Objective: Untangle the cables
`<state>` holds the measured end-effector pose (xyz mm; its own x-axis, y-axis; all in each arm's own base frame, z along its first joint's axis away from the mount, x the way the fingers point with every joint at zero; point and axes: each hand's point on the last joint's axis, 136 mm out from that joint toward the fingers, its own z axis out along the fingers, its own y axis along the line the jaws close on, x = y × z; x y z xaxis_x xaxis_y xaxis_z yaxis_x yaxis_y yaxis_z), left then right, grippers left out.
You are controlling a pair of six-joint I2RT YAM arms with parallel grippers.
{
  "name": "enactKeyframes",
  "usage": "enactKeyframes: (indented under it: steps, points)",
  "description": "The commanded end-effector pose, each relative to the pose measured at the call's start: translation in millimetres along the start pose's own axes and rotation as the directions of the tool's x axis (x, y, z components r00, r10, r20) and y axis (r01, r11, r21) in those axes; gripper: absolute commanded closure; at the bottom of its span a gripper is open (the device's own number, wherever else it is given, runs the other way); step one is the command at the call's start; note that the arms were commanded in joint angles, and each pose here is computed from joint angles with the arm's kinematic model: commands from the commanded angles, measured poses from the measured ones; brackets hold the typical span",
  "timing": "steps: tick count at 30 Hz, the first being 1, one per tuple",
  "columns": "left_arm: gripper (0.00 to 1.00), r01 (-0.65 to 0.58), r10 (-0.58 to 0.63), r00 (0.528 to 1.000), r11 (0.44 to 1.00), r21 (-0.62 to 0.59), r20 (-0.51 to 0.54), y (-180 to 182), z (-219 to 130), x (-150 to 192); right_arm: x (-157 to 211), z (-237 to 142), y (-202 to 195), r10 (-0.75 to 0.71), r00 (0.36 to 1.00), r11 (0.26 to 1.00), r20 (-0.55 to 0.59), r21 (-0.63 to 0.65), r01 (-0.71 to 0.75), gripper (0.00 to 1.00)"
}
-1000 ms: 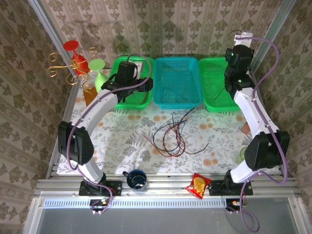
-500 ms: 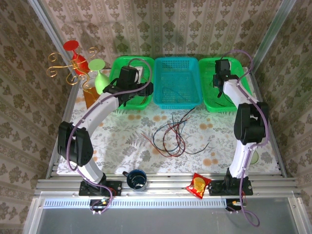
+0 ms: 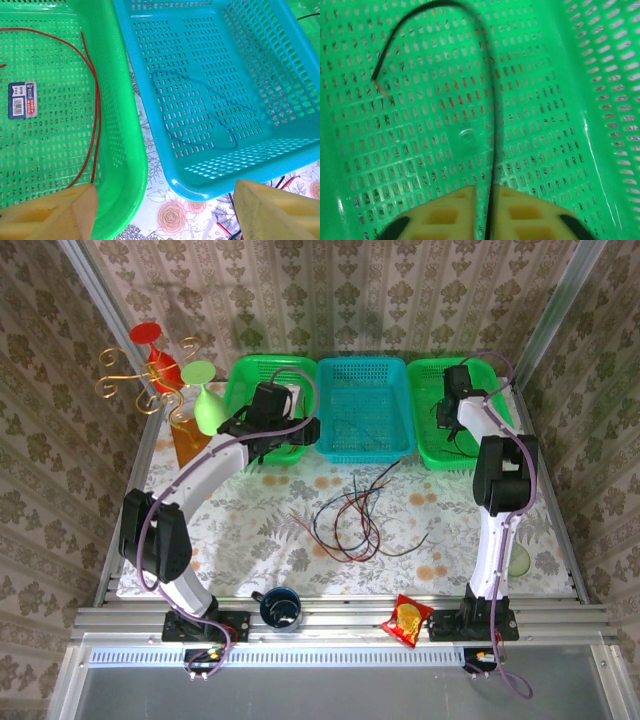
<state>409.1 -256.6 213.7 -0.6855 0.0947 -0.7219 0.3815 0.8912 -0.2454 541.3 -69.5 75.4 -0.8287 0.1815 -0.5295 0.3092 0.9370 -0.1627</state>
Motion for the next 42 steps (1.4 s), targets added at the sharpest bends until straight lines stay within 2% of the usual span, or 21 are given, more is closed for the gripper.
enactKeyframes:
  steps: [1, 4, 8, 10, 14, 19, 26, 29, 33, 37, 42]
  points:
    - [0.27, 0.004, -0.003, 1.000, 1.000, -0.009, 0.029, -4, -21, -4, -4, -11, 4, 0.024, 1.000, 0.999, -0.012, -0.041, -0.024, 0.50]
    - [0.27, -0.006, 0.007, 0.999, 1.000, -0.007, 0.032, -10, -28, -3, -18, -31, -2, 0.031, 0.999, 0.999, 0.036, -0.042, -0.030, 0.23]
    - [0.27, -0.022, 0.022, 1.000, 1.000, -0.006, 0.016, -16, -34, 2, -38, -60, -11, 0.052, 0.994, 0.997, 0.096, -0.053, -0.047, 0.10]
    - [0.27, -0.029, 0.029, 1.000, 1.000, -0.003, 0.005, -21, -37, 6, -47, -78, -15, 0.051, 0.990, 0.998, 0.133, -0.055, -0.045, 0.00]
    - [0.26, -0.048, 0.049, 0.998, 0.999, 0.008, -0.027, -34, -44, 17, -66, -111, -25, 0.042, 0.979, 0.998, 0.202, -0.045, -0.033, 0.00]
    - [0.25, -0.068, 0.069, 0.997, 0.998, 0.014, -0.043, -47, -55, 33, -81, -152, -31, 0.055, 0.966, 0.995, 0.253, -0.093, -0.033, 0.00]
    - [0.24, -0.076, 0.078, 0.995, 0.996, 0.036, -0.062, -60, -60, 55, -72, -199, -26, 0.121, 0.958, 0.974, 0.261, -0.216, -0.064, 0.00]
    - [0.26, -0.091, 0.095, 0.991, 0.995, 0.046, -0.098, -64, -56, 68, -52, -215, -21, 0.162, 0.962, 0.957, 0.221, -0.271, -0.100, 0.01]
    - [0.30, -0.108, 0.113, 0.978, 0.993, 0.038, -0.175, -62, -43, 94, -1, -239, -3, 0.176, 0.975, 0.938, 0.134, -0.323, -0.125, 0.03]
    - [0.37, -0.112, 0.113, 0.960, 0.994, 0.016, -0.258, -56, -24, 123, 55, -262, 19, 0.192, 0.970, 0.909, 0.148, -0.399, -0.119, 0.05]
    - [0.42, -0.220, 0.206, 0.922, 0.976, -0.004, -0.328, -53, -2, 153, 111, -266, 26, 0.247, 0.966, 0.861, 0.081, -0.476, -0.180, 0.08]
